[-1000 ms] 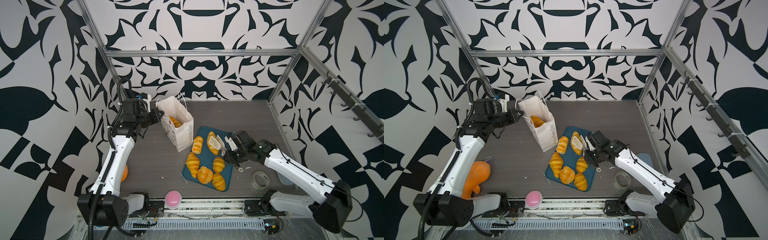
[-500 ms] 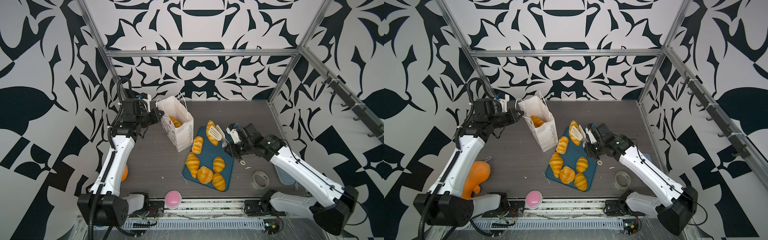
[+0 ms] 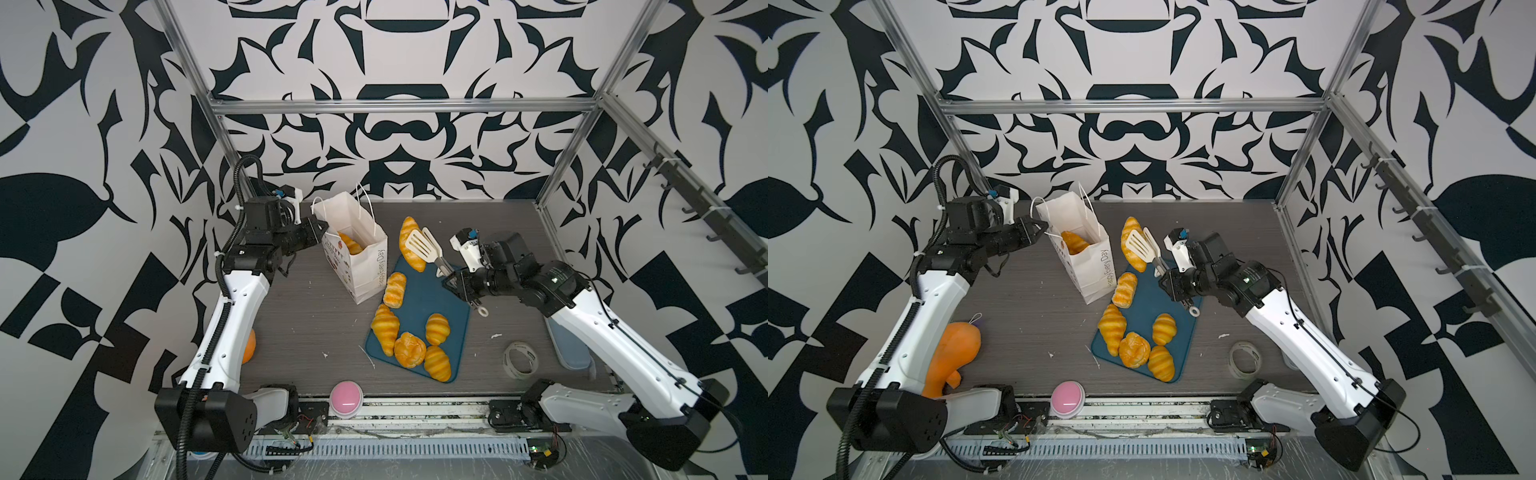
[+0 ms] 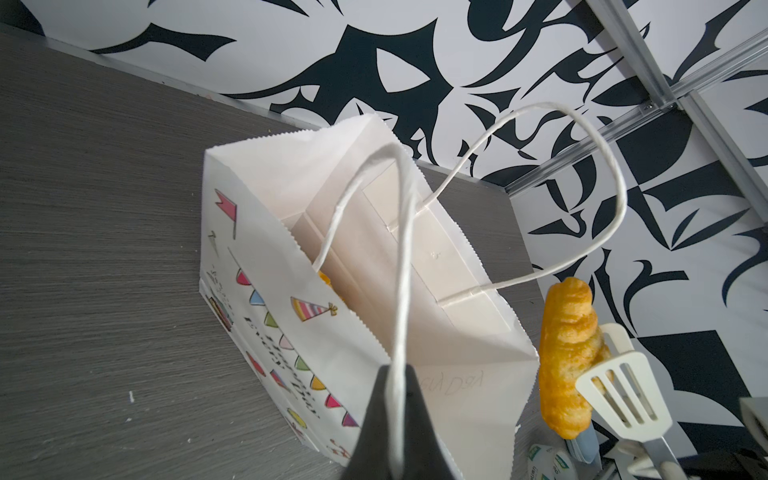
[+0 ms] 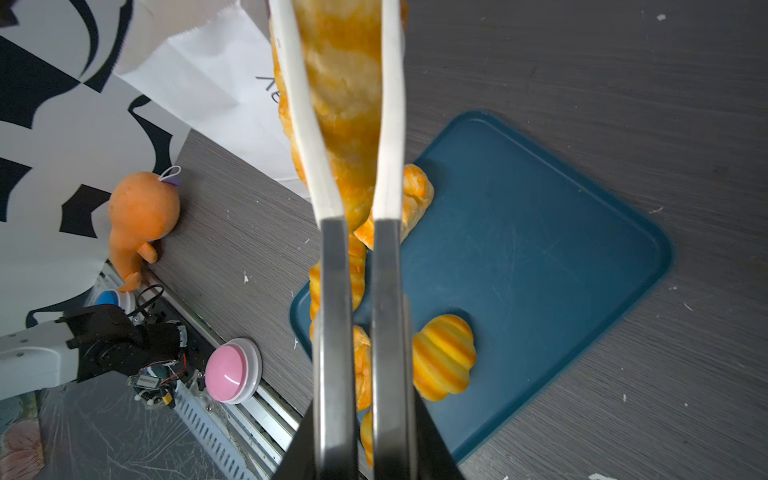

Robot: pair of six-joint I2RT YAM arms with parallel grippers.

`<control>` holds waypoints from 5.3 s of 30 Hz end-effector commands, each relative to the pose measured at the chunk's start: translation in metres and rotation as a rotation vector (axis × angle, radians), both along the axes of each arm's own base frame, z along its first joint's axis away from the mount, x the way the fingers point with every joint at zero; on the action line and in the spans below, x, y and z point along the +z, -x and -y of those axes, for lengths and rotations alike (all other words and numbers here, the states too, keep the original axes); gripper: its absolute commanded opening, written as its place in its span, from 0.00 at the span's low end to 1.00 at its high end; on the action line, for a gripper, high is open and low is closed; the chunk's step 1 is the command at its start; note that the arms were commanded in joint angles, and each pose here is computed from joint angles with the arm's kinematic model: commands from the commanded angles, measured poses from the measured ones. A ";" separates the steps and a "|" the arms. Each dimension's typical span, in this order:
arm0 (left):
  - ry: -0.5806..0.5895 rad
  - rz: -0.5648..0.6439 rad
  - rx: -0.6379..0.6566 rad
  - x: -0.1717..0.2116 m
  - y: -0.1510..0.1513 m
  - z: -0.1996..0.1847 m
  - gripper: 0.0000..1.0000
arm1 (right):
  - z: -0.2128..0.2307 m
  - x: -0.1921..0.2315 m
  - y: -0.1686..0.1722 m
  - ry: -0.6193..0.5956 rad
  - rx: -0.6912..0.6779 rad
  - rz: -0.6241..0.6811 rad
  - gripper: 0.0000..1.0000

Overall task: Place the fake bread into the paper bag
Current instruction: 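Lift the croissant with the tongs and carry it toward the bag, then lower the croissant into the bag held by the left gripper and open the tongs, then withdraw the empty tongs from the bag toward the tray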

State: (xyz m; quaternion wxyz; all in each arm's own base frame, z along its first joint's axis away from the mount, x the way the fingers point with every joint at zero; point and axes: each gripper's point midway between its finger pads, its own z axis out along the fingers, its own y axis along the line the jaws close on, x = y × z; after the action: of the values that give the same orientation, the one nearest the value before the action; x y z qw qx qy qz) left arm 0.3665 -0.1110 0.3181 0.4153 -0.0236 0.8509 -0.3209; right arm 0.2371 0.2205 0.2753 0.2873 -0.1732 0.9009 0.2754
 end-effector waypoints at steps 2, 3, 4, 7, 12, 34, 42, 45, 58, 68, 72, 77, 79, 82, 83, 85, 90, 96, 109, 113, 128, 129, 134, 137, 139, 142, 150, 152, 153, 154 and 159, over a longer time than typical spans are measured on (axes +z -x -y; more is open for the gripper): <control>0.009 -0.013 -0.005 -0.004 0.000 0.001 0.00 | -0.016 0.055 -0.006 -0.129 0.066 0.145 0.23; 0.008 -0.016 -0.006 -0.005 0.000 0.001 0.00 | -0.019 0.059 -0.005 -0.144 0.076 0.151 0.22; 0.010 -0.016 -0.006 -0.005 0.000 0.001 0.00 | -0.021 0.061 -0.005 -0.155 0.082 0.155 0.23; 0.009 -0.016 -0.005 -0.005 0.000 0.001 0.00 | -0.026 0.071 -0.005 -0.192 0.102 0.175 0.23; 0.010 -0.016 -0.006 -0.005 0.000 0.001 0.00 | -0.036 0.083 -0.008 -0.241 0.127 0.196 0.23; 0.012 -0.021 -0.005 -0.006 0.000 0.001 0.00 | -0.100 0.113 -0.016 -0.366 0.283 0.232 0.23; 0.011 -0.020 -0.004 -0.006 0.000 0.001 0.00 | -0.115 0.109 -0.031 -0.397 0.262 0.232 0.23; 0.011 -0.018 -0.004 -0.006 0.000 0.001 0.00 | -0.119 0.105 -0.038 -0.389 0.245 0.227 0.23; 0.006 -0.015 -0.002 -0.005 0.000 0.000 0.00 | -0.129 0.087 -0.065 -0.349 0.175 0.207 0.24; 0.004 -0.015 -0.001 -0.005 0.001 0.000 0.00 | -0.128 0.064 -0.070 -0.296 0.152 0.160 0.27; 0.006 -0.015 -0.003 -0.005 0.000 0.000 0.00 | -0.128 0.059 -0.069 -0.287 0.154 0.147 0.29; 0.006 -0.014 -0.002 -0.005 0.000 0.000 0.00 | -0.127 0.054 -0.067 -0.278 0.158 0.134 0.32; 0.007 -0.017 -0.002 -0.006 0.000 0.000 0.00 | -0.127 0.053 -0.067 -0.274 0.158 0.130 0.33; 0.009 -0.018 -0.002 -0.006 0.000 0.000 0.00 | -0.127 0.051 -0.067 -0.271 0.158 0.124 0.35; 0.009 -0.019 -0.003 -0.006 0.000 0.000 0.00 | -0.127 0.051 -0.067 -0.270 0.160 0.125 0.35; 0.009 -0.017 -0.004 -0.006 0.000 0.001 0.00 | -0.127 0.051 -0.067 -0.270 0.160 0.125 0.37; 0.010 -0.018 -0.004 -0.006 0.000 0.001 0.00 | -0.127 0.051 -0.067 -0.268 0.161 0.123 0.41; 0.010 -0.018 -0.004 -0.006 0.000 0.001 0.00 | -0.127 0.051 -0.066 -0.269 0.162 0.123 0.46; 0.009 -0.017 -0.002 -0.006 0.000 0.000 0.00 | -0.126 0.056 -0.065 -0.273 0.167 0.134 0.50; 0.008 -0.018 -0.002 -0.006 0.000 0.000 0.00 | -0.126 0.055 -0.065 -0.271 0.169 0.133 0.50; 0.009 -0.016 -0.004 -0.005 0.000 0.000 0.00 | -0.117 0.094 -0.047 -0.307 0.207 0.192 0.45; 0.010 -0.015 -0.004 -0.005 0.000 0.001 0.00 | -0.116 0.098 -0.045 -0.317 0.211 0.197 0.45; 0.009 -0.017 -0.003 -0.005 0.000 0.000 0.00 | -0.106 0.113 -0.037 -0.329 0.203 0.228 0.43; 0.009 -0.018 -0.004 -0.006 0.001 0.001 0.00 | -0.099 0.117 -0.034 -0.319 0.187 0.249 0.43; 0.009 -0.016 -0.003 -0.005 0.001 0.000 0.00 | -0.094 0.120 -0.032 -0.310 0.181 0.264 0.42; 0.009 -0.013 -0.004 -0.004 0.001 0.000 0.00 | -0.084 0.118 -0.035 -0.279 0.138 0.276 0.42; 0.010 -0.010 -0.004 -0.003 0.002 0.000 0.00 | -0.045 0.110 -0.053 -0.278 -0.028 0.246 0.42; 0.011 -0.011 -0.004 -0.003 0.002 0.001 0.00 | -0.038 0.104 -0.057 -0.274 -0.064 0.226 0.42; 0.012 -0.012 -0.005 -0.004 0.001 0.001 0.00 | -0.035 0.098 -0.061 -0.264 -0.084 0.206 0.42; 0.011 -0.012 -0.005 -0.004 0.001 0.001 0.00 | -0.032 0.090 -0.064 -0.252 -0.104 0.180 0.42; 0.010 -0.012 -0.003 -0.004 0.001 0.000 0.00 | -0.023 0.052 -0.074 -0.229 -0.173 0.059 0.43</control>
State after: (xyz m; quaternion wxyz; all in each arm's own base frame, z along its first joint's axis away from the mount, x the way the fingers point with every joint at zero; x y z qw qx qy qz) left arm 0.3670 -0.1119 0.3169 0.4125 -0.0238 0.8512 -0.3236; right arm 0.3067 0.2462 0.3346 0.3635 -0.0966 0.8623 0.3391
